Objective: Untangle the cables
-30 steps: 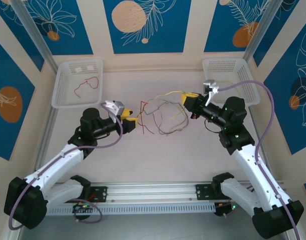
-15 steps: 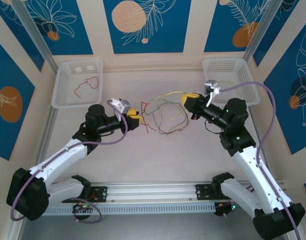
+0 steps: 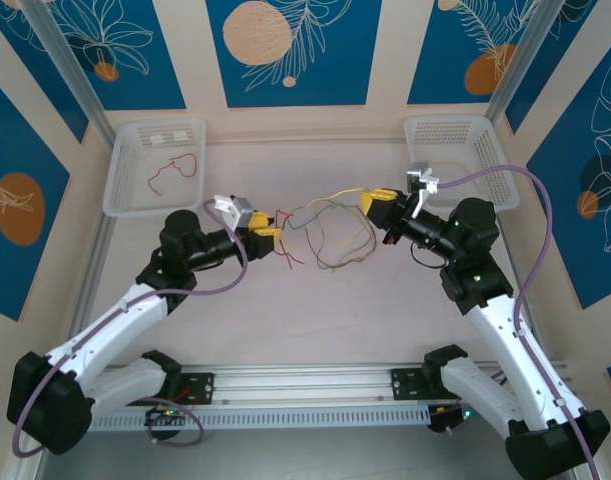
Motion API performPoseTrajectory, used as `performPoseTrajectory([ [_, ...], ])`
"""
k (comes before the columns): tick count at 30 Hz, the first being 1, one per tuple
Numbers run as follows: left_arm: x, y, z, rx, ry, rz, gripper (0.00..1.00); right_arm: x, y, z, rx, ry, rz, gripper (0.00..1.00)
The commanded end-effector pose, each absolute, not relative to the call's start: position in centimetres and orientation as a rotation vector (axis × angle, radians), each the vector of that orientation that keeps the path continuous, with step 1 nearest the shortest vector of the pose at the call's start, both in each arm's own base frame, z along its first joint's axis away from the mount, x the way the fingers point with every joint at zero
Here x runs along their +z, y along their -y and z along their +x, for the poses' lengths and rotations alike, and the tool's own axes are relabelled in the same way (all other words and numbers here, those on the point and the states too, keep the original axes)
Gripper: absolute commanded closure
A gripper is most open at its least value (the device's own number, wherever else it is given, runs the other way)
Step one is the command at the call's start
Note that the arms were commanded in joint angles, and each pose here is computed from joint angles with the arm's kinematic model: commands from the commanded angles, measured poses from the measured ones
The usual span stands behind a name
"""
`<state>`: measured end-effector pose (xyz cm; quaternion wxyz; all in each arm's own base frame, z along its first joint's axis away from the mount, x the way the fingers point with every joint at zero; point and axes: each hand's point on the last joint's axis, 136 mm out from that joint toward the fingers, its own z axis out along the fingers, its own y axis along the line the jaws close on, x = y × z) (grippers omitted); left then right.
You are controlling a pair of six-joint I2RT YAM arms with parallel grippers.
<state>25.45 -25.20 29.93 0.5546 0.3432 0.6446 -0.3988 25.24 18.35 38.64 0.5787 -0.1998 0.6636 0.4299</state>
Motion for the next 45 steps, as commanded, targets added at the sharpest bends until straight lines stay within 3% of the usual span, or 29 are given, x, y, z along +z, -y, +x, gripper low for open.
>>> performPoseTrajectory([
  [1,32.6,25.1,23.7,-0.925,-1.425,0.882,0.58,37.3,-18.1,25.7,0.984,-1.567,-0.476,1.00],
  [6,32.9,24.8,22.8,-0.918,-1.419,0.918,0.39,36.8,-17.8,26.0,0.994,-1.576,-0.468,1.00],
  [19,32.2,26.6,22.8,-0.976,-1.388,1.038,0.34,37.0,-20.3,22.8,1.163,-1.539,-0.719,1.00],
  [21,32.0,26.7,22.9,-0.979,-1.389,1.047,0.38,37.0,-20.4,22.7,1.164,-1.539,-0.719,1.00],
  [26,31.3,26.8,23.0,-0.984,-1.410,1.053,0.71,37.0,-20.2,23.0,1.144,-1.546,-0.697,1.00],
  [28,31.2,26.7,23.0,-0.983,-1.413,1.046,0.71,37.0,-20.2,23.0,1.141,-1.541,-0.692,1.00],
  [29,31.2,26.7,22.9,-0.985,-1.411,1.047,0.68,37.0,-20.2,23.0,1.141,-1.540,-0.692,1.00],
  [31,31.4,26.7,22.8,-0.992,-1.410,1.045,0.40,37.0,-20.2,23.1,1.140,-1.543,-0.691,1.00],
  [34,31.4,26.9,22.6,-1.002,-1.402,1.062,0.35,36.8,-20.2,23.2,1.135,-1.545,-0.691,1.00],
  [38,31.3,27.5,22.2,-1.044,-1.398,1.103,0.48,36.9,-20.2,23.3,1.141,-1.542,-0.688,1.00],
  [43,31.1,28.7,21.8,-1.079,-1.384,1.148,0.56,36.9,-20.2,23.6,1.131,-1.545,-0.671,1.00],
  [45,30.8,28.9,21.9,-1.078,-1.390,1.159,0.69,36.8,-20.1,23.8,1.124,-1.552,-0.660,1.00],
])
